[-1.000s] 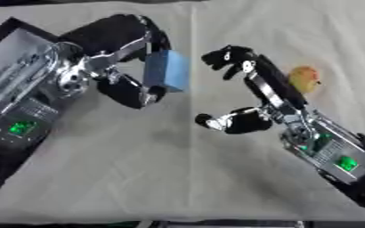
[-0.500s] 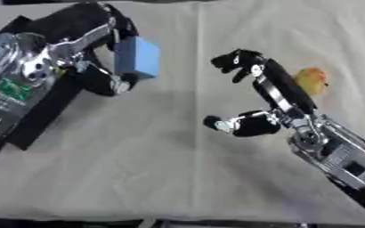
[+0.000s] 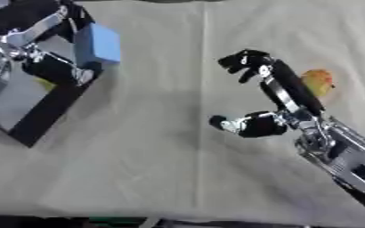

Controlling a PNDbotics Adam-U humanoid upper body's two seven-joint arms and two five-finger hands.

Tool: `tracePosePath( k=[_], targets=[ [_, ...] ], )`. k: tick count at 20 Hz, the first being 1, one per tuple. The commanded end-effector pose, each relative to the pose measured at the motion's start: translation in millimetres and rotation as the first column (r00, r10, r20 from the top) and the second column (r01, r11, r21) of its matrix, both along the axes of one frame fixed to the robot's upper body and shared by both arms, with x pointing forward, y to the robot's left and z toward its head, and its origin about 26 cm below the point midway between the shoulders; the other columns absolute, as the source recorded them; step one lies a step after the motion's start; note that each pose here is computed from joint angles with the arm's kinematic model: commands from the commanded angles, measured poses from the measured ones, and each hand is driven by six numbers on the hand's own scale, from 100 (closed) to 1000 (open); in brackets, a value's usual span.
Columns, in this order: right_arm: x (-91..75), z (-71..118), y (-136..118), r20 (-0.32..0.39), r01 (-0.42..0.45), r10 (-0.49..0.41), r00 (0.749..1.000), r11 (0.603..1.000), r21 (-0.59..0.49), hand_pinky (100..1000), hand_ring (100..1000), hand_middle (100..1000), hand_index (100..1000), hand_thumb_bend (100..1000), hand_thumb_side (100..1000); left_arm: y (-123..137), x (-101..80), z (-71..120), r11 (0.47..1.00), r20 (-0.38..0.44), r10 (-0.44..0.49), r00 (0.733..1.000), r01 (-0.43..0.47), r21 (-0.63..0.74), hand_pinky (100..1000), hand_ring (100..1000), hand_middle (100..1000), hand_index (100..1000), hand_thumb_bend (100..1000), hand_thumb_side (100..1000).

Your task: Pick up the objects with one hand, pass them to the other hand, and then place them into the box on the other side of the table.

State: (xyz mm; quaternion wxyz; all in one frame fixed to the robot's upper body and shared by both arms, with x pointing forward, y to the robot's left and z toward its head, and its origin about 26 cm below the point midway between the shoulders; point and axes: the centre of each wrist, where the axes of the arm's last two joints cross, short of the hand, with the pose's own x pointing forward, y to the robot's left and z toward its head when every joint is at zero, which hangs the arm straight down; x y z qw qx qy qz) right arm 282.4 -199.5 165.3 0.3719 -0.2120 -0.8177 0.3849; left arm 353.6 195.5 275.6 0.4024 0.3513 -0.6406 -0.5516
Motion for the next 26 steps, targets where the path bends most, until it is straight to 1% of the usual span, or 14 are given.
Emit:
tracePosePath(
  k=[1, 9, 14, 18, 20, 26],
  targets=[
    [-0.3, 8.9, -3, 0.033, -0.002, 0.002, 0.999, 1.0, 0.001, 591, 713, 695, 791, 664, 100, 19, -0.5, 13.2, 0.998, 0.052, 0.058, 0.997, -0.058, -0.008, 693, 578, 470, 492, 139, 100],
    [0.0, 9.8, -2, 0.039, -0.012, 0.011, 0.999, 1.0, 0.011, 589, 712, 694, 790, 663, 100, 46, 1.0, 11.7, 0.984, 0.067, 0.169, 0.983, -0.164, -0.064, 693, 573, 467, 491, 124, 100],
    [0.5, 11.2, -2, 0.042, -0.015, 0.014, 0.999, 1.0, 0.018, 589, 711, 693, 789, 664, 100, 64, 5.9, 1.4, 0.967, 0.048, 0.245, 0.968, -0.241, -0.08, 694, 574, 467, 491, 126, 100],
    [0.5, 11.3, -2, 0.042, -0.015, 0.014, 0.999, 1.0, 0.019, 588, 709, 691, 787, 663, 100, 77, 11.0, -3.7, 0.948, 0.036, 0.305, 0.952, -0.299, -0.105, 697, 572, 468, 493, 106, 100],
    [0.5, 11.1, -1, 0.041, -0.015, 0.014, 0.999, 1.0, 0.02, 588, 709, 691, 787, 664, 100, 83, 14.5, -6.1, 0.936, 0.026, 0.336, 0.942, -0.331, -0.117, 696, 573, 468, 493, 110, 100],
    [0.5, 11.2, -1, 0.044, -0.019, 0.018, 0.999, 1.0, 0.019, 589, 708, 690, 786, 664, 100, 94, 24.3, -16.5, 0.919, 0.0, 0.381, 0.925, -0.379, -0.108, 700, 579, 476, 502, 113, 100]
  ],
)
